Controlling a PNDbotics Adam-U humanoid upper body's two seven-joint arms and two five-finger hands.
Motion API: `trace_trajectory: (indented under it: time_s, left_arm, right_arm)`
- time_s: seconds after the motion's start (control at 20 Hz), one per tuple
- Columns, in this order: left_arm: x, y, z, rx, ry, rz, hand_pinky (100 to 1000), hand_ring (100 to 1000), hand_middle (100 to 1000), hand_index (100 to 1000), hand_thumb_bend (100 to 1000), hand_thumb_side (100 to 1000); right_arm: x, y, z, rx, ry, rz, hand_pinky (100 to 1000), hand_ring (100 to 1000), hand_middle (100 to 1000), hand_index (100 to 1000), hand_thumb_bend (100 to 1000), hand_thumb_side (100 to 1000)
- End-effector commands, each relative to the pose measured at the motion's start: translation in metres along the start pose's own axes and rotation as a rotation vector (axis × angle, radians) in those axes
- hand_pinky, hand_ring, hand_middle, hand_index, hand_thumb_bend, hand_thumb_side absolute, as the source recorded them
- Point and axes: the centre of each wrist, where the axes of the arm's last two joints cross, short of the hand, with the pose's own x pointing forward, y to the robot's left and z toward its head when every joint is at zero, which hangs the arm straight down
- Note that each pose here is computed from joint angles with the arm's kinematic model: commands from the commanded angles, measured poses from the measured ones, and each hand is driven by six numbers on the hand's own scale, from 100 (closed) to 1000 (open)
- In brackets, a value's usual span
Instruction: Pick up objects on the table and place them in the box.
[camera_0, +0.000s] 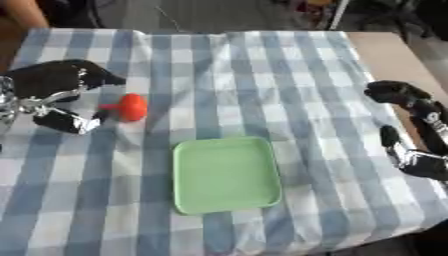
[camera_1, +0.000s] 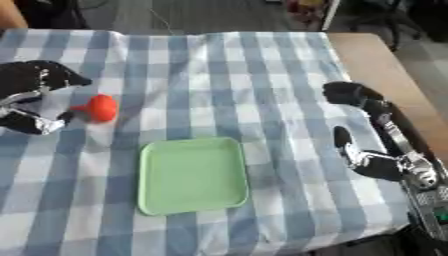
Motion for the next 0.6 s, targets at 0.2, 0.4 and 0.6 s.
trace_trajectory:
  time_s: [0.2, 0.4, 0.6]
  left_arm:
    - [-0.006, 0.006, -0.005, -0.035, -0.027, -0.04, 911, 861, 821, 1000, 506, 497]
    - [-0.006, 0.004, -0.009, -0.047, -0.041, -0.049, 911, 860, 820, 1000, 504, 496]
    - [-0.005, 0.002, -0.013, -0.05, -0.048, -0.056, 911, 859, 815, 1000, 497, 498]
  right_arm:
    - [0.001, -0.007, -0.001, 0.192, -0.168, 0.099, 836, 839, 863, 848, 100, 445]
    - [0.001, -0.007, 0.0, 0.192, -0.168, 0.098, 836, 839, 863, 848, 100, 444]
    - [0.001, -0.006, 0.0, 0.192, -0.167, 0.097, 836, 839, 863, 848, 100, 444]
